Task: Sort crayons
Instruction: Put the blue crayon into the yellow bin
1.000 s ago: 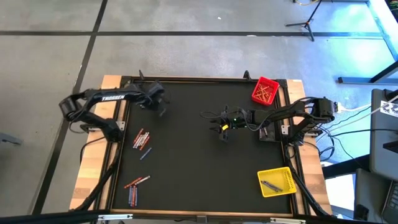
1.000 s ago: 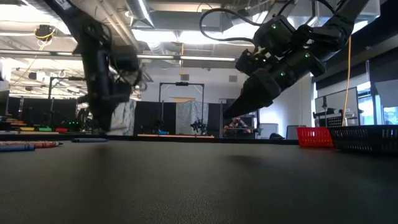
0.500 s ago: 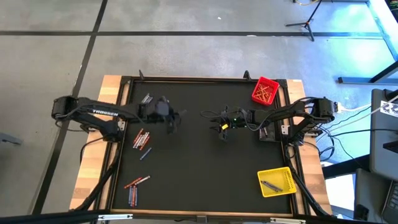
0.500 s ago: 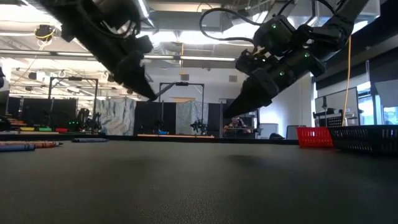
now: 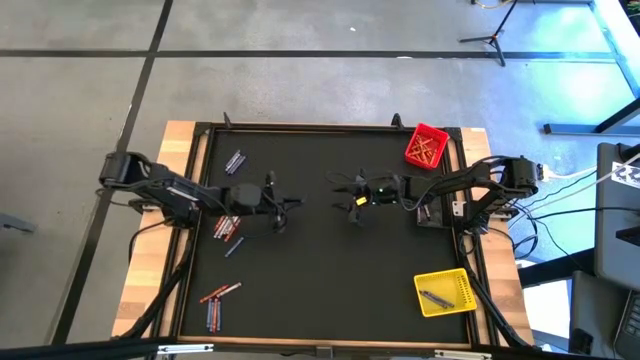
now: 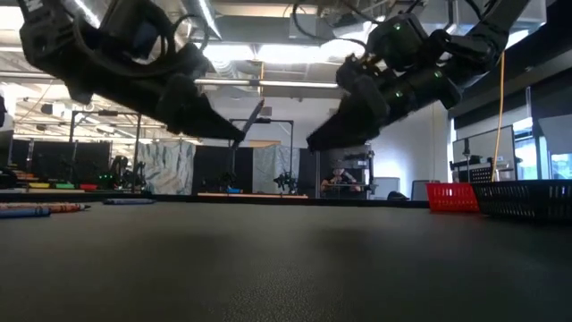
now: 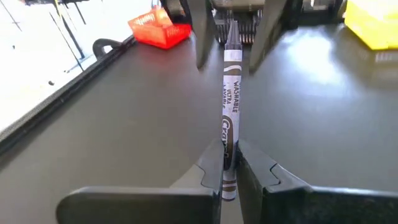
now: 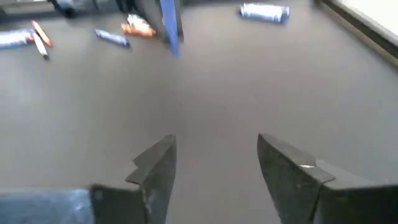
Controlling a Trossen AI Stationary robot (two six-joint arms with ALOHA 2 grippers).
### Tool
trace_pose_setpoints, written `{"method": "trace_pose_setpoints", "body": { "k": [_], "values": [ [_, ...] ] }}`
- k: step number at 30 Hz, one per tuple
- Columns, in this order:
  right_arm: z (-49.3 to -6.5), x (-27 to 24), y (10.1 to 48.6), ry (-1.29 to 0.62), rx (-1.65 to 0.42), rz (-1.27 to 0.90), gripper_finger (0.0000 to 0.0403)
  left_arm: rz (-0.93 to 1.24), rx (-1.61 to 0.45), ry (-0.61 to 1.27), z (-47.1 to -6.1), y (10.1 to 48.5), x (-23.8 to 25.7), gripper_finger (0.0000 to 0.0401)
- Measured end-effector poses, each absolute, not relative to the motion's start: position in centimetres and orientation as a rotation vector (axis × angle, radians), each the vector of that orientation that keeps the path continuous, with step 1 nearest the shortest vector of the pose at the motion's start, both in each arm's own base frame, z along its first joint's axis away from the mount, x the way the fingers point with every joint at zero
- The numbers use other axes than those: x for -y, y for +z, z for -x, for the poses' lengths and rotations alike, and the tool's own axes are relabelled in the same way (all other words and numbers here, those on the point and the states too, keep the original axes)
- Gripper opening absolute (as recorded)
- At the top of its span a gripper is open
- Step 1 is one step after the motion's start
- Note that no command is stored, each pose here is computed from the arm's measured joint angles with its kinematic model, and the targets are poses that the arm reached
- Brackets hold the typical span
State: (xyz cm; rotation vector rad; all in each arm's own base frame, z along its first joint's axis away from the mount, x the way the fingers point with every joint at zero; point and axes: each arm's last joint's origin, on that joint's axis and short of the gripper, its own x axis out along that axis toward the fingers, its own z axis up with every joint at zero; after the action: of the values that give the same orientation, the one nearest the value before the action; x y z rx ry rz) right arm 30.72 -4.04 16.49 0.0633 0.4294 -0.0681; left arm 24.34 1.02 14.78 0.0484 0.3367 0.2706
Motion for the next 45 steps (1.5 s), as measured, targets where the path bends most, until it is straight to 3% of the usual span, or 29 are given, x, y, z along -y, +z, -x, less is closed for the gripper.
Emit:
{"method": "trace_pose_setpoints", "body": {
  "k": [5,17,32,36,42,45],
  "values": [
    [-31.1,4.0,17.4,-0.049,-0.325,-0.029,0.0247,-0.051,-0.351,0.246,-24.8,13.7,-1.0,0.0013],
    [-32.3,3.5,17.7,0.081,-0.118,0.002,0.0233,-0.049,-0.297,0.209,-25.1,13.8,-0.6,0.0013],
    [-36.3,1.6,16.5,0.124,-0.033,0.028,0.0229,-0.064,-0.202,0.181,-25.4,14.7,0.2,0.0013],
    [-36.6,1.7,16.8,0.119,-0.033,0.061,0.0176,-0.064,-0.196,0.176,-25.4,14.8,0.4,0.0013],
    [-36.7,1.6,16.7,0.127,-0.051,0.097,0.0024,-0.092,-0.158,0.161,-25.4,15.2,0.8,0.0016],
    [-36.7,1.5,16.7,0.157,-0.051,0.105,0.0024,-0.088,-0.161,0.154,-25.4,15.1,0.9,0.0023]
  ]
}}
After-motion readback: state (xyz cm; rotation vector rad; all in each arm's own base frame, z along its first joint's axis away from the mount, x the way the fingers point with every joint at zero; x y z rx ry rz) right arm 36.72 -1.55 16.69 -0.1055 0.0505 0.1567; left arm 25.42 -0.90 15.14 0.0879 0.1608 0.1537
